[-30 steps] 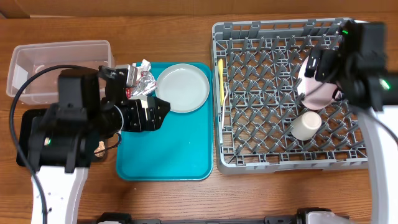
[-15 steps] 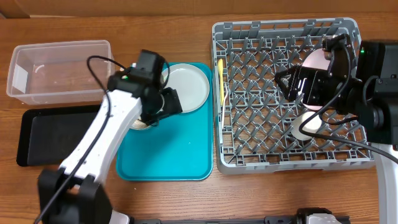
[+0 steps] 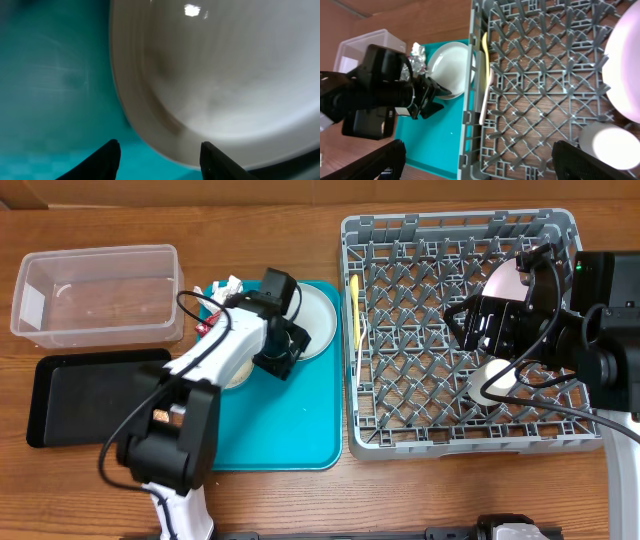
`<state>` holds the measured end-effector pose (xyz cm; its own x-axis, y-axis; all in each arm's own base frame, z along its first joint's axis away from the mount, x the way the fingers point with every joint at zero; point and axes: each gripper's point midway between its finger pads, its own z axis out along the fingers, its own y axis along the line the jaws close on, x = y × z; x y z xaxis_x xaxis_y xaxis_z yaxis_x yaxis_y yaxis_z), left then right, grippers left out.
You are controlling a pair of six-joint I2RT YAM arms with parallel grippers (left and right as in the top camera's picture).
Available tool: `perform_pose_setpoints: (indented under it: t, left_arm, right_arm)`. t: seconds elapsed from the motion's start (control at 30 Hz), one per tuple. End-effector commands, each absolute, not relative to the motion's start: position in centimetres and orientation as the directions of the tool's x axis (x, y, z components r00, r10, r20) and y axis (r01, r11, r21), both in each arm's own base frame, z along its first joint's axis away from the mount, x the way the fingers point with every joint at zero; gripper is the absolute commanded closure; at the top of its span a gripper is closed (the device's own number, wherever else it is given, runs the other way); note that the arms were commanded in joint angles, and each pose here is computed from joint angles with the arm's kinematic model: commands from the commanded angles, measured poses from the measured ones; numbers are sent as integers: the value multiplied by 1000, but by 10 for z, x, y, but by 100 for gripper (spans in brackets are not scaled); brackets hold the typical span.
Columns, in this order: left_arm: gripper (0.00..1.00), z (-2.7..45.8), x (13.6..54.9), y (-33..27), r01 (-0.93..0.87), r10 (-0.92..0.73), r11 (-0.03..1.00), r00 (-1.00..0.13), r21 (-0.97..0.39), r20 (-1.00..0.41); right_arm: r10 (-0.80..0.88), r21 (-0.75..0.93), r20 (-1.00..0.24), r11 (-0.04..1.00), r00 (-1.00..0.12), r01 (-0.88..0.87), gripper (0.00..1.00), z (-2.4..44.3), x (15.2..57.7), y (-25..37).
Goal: Sort waste into correct bins and load items into the dishwasher rack
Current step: 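Grasp the white plate rim on the teal tray with the left gripper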
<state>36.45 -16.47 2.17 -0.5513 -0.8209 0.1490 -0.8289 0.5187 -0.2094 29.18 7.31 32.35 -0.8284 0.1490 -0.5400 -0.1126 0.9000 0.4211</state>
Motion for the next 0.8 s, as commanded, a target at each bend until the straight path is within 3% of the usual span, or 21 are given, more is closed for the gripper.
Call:
perform_pose_setpoints:
  t: [0.0, 0.07, 0.1, 0.17, 0.2, 0.23, 0.33, 0.53, 0.73, 0.77]
  left_arm:
    - [46, 7, 361, -175, -870, -845, 463, -491, -172, 211]
    - [49, 4, 360, -173, -871, -847, 464, -489, -161, 208]
    - [56, 3, 361, -172, -872, -849, 463, -488, -160, 202]
    - [84, 3, 362, -169, -872, -853, 463, -487, -159, 186]
    - [93, 3, 362, -169, -872, -853, 463, -487, -160, 186]
    - [96, 3, 362, -169, -871, -853, 464, -488, -160, 186]
    - [96, 5, 364, -170, -831, -815, 527, -554, -179, 170]
    - [96, 25, 366, -162, -812, -812, 548, -574, -202, 108]
    - [96, 99, 380, -143, -728, -789, 598, -608, -336, -86]
    - [96, 131, 380, -132, -684, -772, 627, -611, -373, -175]
  right_arm:
    - [145, 383, -549, 919, -823, -94, 3, 323, 290, 65]
    - [146, 368, -543, 927, -827, -78, 3, 321, 289, 62]
    - [146, 362, -540, 930, -829, -72, 3, 320, 289, 61]
    - [146, 356, -538, 932, -830, -67, 3, 319, 288, 60]
    - [146, 357, -537, 932, -831, -66, 3, 319, 288, 60]
    - [146, 356, -538, 932, -830, -67, 3, 319, 288, 60]
    - [146, 357, -537, 932, -831, -67, 3, 319, 288, 60]
    - [146, 357, -531, 932, -835, -64, 3, 318, 286, 59]
    - [146, 357, -532, 932, -834, -65, 3, 318, 287, 60]
    - [146, 357, -532, 932, -834, -64, 3, 318, 287, 60]
